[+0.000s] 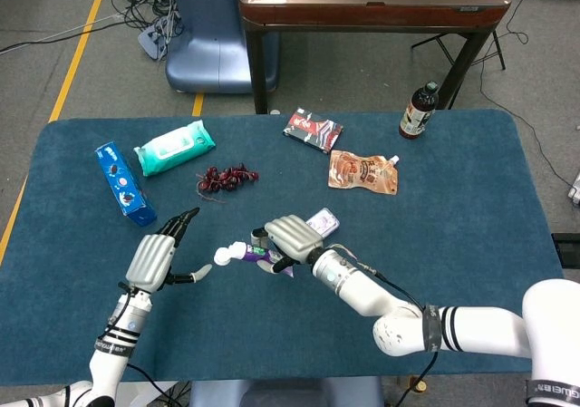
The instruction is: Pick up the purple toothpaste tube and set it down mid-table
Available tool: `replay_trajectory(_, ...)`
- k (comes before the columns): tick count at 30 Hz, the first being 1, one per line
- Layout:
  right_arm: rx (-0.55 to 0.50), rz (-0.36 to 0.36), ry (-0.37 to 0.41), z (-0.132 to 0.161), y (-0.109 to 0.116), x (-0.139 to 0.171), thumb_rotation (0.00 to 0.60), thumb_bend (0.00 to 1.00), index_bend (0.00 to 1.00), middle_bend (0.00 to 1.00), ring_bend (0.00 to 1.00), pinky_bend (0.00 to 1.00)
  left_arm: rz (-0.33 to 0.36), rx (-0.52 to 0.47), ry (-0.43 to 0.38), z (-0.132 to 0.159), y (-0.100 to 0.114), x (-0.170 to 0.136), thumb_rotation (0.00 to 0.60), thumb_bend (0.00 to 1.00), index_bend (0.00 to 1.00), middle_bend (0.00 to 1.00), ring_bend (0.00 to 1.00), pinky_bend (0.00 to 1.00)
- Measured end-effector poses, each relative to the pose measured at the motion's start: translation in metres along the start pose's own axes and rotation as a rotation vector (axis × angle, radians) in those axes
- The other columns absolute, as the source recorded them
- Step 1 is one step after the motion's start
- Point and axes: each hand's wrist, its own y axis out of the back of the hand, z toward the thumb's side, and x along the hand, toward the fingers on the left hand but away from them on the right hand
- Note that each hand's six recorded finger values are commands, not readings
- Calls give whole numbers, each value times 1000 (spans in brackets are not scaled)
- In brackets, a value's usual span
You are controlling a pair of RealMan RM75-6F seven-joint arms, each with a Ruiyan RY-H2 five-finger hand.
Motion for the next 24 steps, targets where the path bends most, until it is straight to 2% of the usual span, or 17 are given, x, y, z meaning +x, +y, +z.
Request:
replay_trajectory(7,-21,7,4,3,-4,-5,600,883,824,737,659,560,5,-21,-1,3,-2,4,476,170,0,107,144,342)
replay_trajectory(13,-15,15,-1,3,-7,-10,600,883,826,738,659,560,12,-38,3,4,0,8,422,169,0,107,144,342)
replay_trajectory(24,-22,23,-7,5,-11,-15,600,884,835,742,663,560,18,-55,1,8,3,12,411,170,0,107,144,342)
